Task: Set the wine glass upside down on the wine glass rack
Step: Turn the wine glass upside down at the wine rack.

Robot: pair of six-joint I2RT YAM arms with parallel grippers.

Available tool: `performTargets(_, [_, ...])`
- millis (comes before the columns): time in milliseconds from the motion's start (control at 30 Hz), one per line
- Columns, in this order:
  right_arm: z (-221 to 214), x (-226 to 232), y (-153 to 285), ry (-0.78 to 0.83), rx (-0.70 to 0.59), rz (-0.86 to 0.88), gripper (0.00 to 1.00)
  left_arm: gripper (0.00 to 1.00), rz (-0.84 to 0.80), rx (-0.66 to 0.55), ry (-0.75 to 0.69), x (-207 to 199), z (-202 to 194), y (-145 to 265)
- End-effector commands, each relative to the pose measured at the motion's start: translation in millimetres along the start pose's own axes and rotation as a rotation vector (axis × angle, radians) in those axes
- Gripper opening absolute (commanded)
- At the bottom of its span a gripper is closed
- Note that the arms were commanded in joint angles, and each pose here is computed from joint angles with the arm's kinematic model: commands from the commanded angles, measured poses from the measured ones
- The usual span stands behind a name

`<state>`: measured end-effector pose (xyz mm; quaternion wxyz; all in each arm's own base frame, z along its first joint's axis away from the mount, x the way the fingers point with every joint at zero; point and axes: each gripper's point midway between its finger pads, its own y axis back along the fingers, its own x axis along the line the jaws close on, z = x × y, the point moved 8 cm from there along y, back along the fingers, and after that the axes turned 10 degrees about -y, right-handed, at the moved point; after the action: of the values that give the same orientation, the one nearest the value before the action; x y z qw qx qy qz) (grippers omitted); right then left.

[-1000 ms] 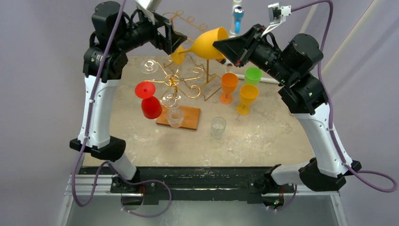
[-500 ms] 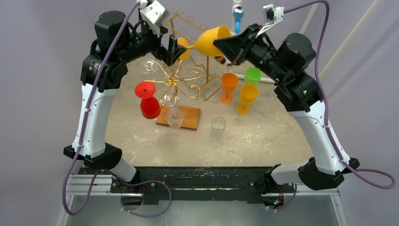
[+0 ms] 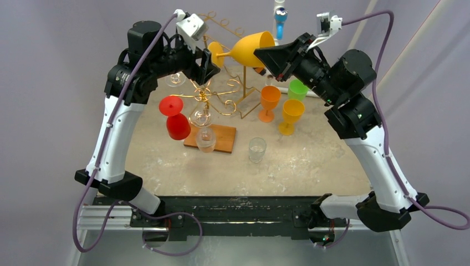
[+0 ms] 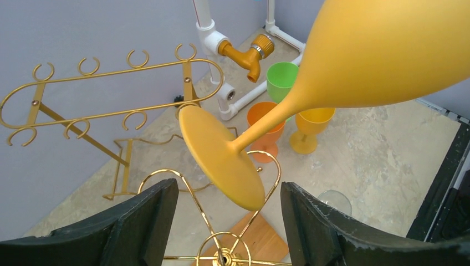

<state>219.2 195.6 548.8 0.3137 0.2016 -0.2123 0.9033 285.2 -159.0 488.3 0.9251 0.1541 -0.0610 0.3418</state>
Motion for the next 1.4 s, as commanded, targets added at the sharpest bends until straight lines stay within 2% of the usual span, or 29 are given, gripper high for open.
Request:
performTargets(0, [14.9, 15.3, 7.3, 0.006, -0.072, 0.084, 0.0, 0.71, 0.094, 0.016, 0.087, 2.7, -0.6, 6.4])
performTargets(133, [8.5, 14.5, 5.2, -0.029, -0.062, 0.108, 0.0, 0.67, 0.044, -0.046, 0.086, -0.6, 7.2, 3.3])
performTargets(200, [7.3, 14.7, 5.1, -0.032, -0.075, 0.123, 0.0, 0.62, -0.001, -0.066, 0.112, -4.5, 9.7, 0.0])
performTargets(267, [4.1, 15.3, 6.5, -0.04, -0.077, 0.15, 0.0, 0.48, -0.022, -0.079, 0.113, -4.9, 11.1, -3.5])
performTargets(400, [0.3, 16.1, 11.7, -0.038, -0.072, 0.166, 0.0, 0.14, 0.004, -0.104, 0.084, 0.5, 15.2, -6.7])
performTargets(467, [-2.3, 15.4, 16.6, -0.036, -0.07, 0.165, 0.0, 0.01, 0.03, -0.104, 0.052, 4.5, 16.3, -6.4])
performTargets(567, [-1.9, 18.3, 22.0, -0.02, -0.068, 0.181, 0.0, 0.0, 0.054, -0.099, 0.017, 9.0, 16.7, -7.7])
performTargets(600, [-1.5, 19.3, 22.5, -0.017, -0.065, 0.188, 0.05, 0.0, 0.057, -0.107, 0.002, 9.9, 18.2, -7.3])
performTargets(700, [-5.6, 19.2, 24.6, -0.019, -0.023, 0.182, 0.49, 0.0, 0.079, -0.144, -0.062, 14.4, 25.6, -5.6])
performTargets(767, [-8.9, 16.8, 27.6, -0.012, 0.03, 0.148, 0.96, 0.0, 0.104, -0.171, -0.132, 18.7, 31.2, -3.4])
performTargets(800, [-10.3, 15.8, 28.3, -0.003, 0.065, 0.129, 0.99, 0.0, 0.12, -0.184, -0.179, 21.2, 34.1, -1.3])
performTargets(900, [-15.0, 10.5, 37.2, 0.025, 0.172, 0.043, 0.99, 0.0, 0.159, -0.241, -0.321, 25.5, 42.3, 5.9])
performTargets(1067, [-3.6, 9.4, 46.2, 0.09, 0.214, -0.054, 0.99, 0.0, 0.097, -0.356, -0.556, 15.7, 51.3, 16.6])
performTargets(1233, [-9.0, 9.9, 20.7, 0.085, 0.322, 0.022, 0.99, 0.0, -0.029, -0.48, -0.695, -6.0, 50.7, 25.3])
performTargets(1367, [-26.9, 3.1, 1.3, 0.043, 0.405, 0.089, 0.99, 0.0, -0.026, -0.512, -0.777, -9.7, 49.8, 30.6])
